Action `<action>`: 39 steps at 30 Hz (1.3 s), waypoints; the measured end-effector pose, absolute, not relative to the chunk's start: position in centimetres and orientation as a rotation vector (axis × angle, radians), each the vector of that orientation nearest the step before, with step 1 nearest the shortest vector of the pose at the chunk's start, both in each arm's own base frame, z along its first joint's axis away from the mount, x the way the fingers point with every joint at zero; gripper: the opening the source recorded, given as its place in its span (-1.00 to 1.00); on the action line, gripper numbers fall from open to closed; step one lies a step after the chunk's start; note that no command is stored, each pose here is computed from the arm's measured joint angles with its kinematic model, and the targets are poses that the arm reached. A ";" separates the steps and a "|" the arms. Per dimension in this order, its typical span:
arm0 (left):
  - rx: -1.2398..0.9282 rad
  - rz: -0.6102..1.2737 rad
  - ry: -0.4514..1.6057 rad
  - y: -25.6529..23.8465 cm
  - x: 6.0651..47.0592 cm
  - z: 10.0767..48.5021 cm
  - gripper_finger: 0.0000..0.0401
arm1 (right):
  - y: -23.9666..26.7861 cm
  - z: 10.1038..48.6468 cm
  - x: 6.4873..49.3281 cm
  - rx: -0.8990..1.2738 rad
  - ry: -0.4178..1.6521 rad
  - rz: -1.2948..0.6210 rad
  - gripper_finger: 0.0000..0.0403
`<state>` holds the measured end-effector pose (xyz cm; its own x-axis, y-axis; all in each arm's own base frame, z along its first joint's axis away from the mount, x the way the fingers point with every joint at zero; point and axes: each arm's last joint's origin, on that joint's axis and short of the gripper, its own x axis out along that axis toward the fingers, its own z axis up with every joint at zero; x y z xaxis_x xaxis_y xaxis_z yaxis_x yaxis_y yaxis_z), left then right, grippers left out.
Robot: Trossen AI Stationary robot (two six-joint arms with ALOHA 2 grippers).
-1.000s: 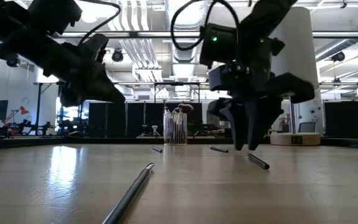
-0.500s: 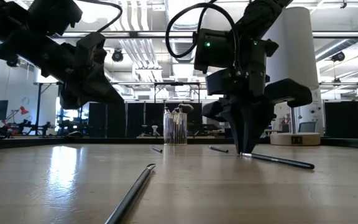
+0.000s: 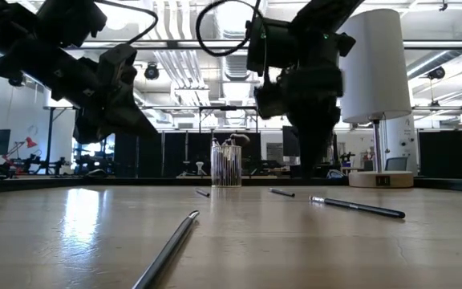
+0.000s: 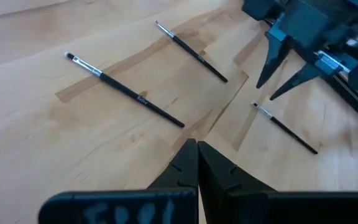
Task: Put items in baskets/containers
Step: Put the black eyeshadow brush into the yellow pen holder
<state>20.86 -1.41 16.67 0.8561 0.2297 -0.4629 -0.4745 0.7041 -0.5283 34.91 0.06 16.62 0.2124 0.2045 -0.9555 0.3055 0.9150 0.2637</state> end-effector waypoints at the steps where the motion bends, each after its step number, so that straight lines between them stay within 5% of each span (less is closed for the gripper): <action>1: -0.685 0.403 0.382 -1.4 20.9 16.7 -1.00 | 0.3 16.5 34.9 0.502 1.372 -0.128 -0.43; 12: -0.667 0.412 0.414 -1.4 20.7 16.4 -1.00 | 1.1 15.4 34.2 0.818 1.289 -0.605 -0.51; 31: -0.680 0.369 0.437 -1.5 20.7 16.3 -1.00 | 2.9 13.7 33.8 0.994 1.194 -0.686 -0.60; 39: -0.717 0.371 0.432 -1.5 20.7 16.4 -1.00 | 2.9 13.4 33.6 0.956 1.191 -0.676 -0.84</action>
<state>20.72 -1.51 16.36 0.8488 0.1769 -0.4983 -0.4657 0.6965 -0.5459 33.61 2.88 13.45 0.2611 0.0461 -0.9642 0.8514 0.4596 0.2526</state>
